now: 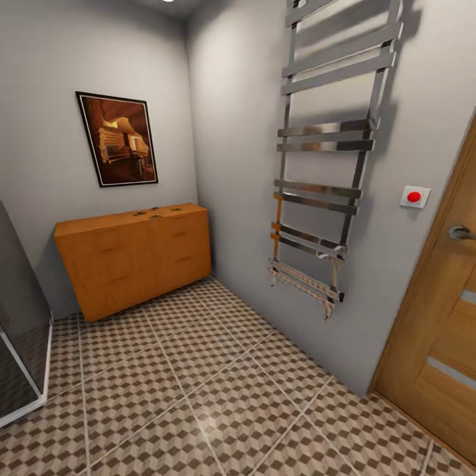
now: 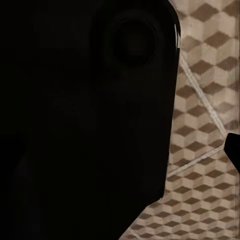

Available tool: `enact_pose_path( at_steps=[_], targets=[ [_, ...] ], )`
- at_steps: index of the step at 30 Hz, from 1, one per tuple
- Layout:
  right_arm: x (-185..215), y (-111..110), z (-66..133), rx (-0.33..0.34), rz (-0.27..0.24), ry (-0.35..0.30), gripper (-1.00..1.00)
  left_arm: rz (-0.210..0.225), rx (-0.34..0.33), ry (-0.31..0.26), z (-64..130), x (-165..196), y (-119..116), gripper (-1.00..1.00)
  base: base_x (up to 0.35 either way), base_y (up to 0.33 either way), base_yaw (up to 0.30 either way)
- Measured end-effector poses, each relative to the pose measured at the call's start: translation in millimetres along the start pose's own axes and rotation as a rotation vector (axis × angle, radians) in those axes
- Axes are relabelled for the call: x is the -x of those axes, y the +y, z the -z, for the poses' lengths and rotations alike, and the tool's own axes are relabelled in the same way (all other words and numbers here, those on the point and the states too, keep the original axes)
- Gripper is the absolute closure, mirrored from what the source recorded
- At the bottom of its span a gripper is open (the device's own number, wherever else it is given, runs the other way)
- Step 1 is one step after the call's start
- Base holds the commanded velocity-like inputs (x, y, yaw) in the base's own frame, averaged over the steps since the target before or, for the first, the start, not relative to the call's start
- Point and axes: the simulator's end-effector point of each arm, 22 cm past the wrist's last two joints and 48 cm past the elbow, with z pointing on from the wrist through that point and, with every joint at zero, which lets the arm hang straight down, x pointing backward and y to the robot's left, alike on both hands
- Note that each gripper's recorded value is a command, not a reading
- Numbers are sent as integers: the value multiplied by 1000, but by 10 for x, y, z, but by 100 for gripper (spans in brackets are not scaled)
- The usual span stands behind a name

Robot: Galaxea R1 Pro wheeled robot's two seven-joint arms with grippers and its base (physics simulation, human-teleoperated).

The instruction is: Take the four mousetraps from the cabinet in the bathroom and place them on the bathroom floor. Make sure all four end up on the same floor surface, and ensure that at least two of them are either under or directly next to the same bathroom sink.

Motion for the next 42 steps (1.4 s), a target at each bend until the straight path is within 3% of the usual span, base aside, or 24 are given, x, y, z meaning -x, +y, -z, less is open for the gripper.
enact_pose_path(
  at_steps=[42],
  targets=[
    [0, -13, 0, -5, 2, 0, -100, 4, 0, 0, 0, 1, 1, -100, 322, 0, 264]
  ],
)
